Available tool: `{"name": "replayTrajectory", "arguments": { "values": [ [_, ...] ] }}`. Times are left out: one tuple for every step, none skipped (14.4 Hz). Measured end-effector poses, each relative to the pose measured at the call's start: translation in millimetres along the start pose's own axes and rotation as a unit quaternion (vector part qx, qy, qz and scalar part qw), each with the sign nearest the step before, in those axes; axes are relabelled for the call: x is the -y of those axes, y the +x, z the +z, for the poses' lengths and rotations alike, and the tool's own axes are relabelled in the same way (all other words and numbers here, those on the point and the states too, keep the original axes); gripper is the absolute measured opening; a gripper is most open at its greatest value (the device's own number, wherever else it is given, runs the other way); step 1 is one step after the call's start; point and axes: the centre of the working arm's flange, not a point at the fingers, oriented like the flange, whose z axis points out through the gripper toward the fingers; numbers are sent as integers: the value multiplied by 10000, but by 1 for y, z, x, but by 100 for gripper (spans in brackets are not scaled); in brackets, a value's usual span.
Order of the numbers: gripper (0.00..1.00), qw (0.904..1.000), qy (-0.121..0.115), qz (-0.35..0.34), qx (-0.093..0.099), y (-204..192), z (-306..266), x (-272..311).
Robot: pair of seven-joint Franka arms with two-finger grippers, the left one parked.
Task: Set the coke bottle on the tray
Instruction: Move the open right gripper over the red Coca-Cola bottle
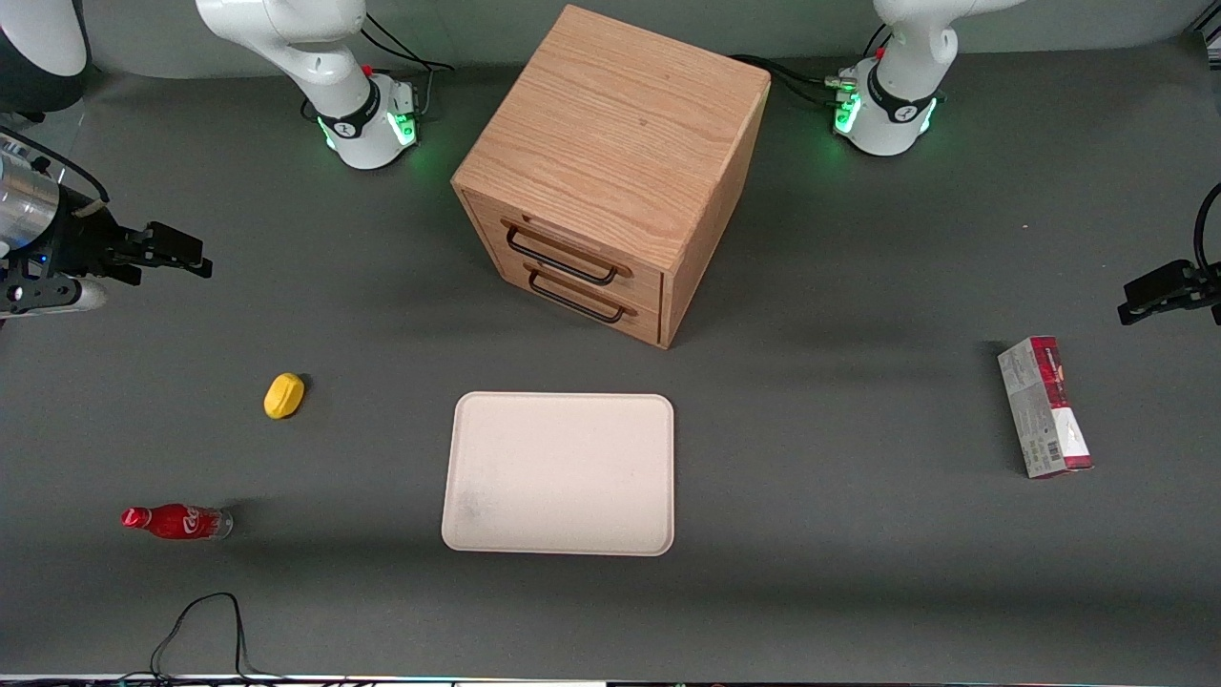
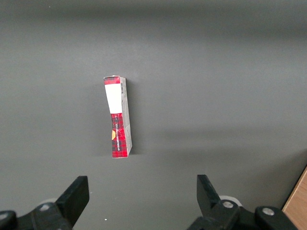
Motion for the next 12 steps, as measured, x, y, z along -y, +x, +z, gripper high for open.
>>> {"name": "replayTrajectory", "arguments": {
  "values": [
    [100, 10000, 8, 38, 59, 3, -1, -4],
    [100, 9999, 14, 85, 107, 9, -3, -10],
    [100, 9998, 12, 138, 137, 17, -6, -16],
    [100, 9997, 1, 198, 139, 28, -8, -25],
    [100, 9997, -12, 219, 123, 39, -10, -37],
    [100, 9998, -16, 181, 114, 52, -9, -53],
    [100, 9998, -12, 130, 117, 64, -6, -73],
    [100, 9999, 0, 101, 112, 76, -1, -96],
    [100, 9999, 7, 78, 90, 89, 6, -120],
    [100, 10000, 6, 39, 61, 104, 14, -142],
    [100, 10000, -11, 5, 9, 122, 25, -159],
    [100, 9999, -48, -7, -91, 141, 37, -171]
  ]
}}
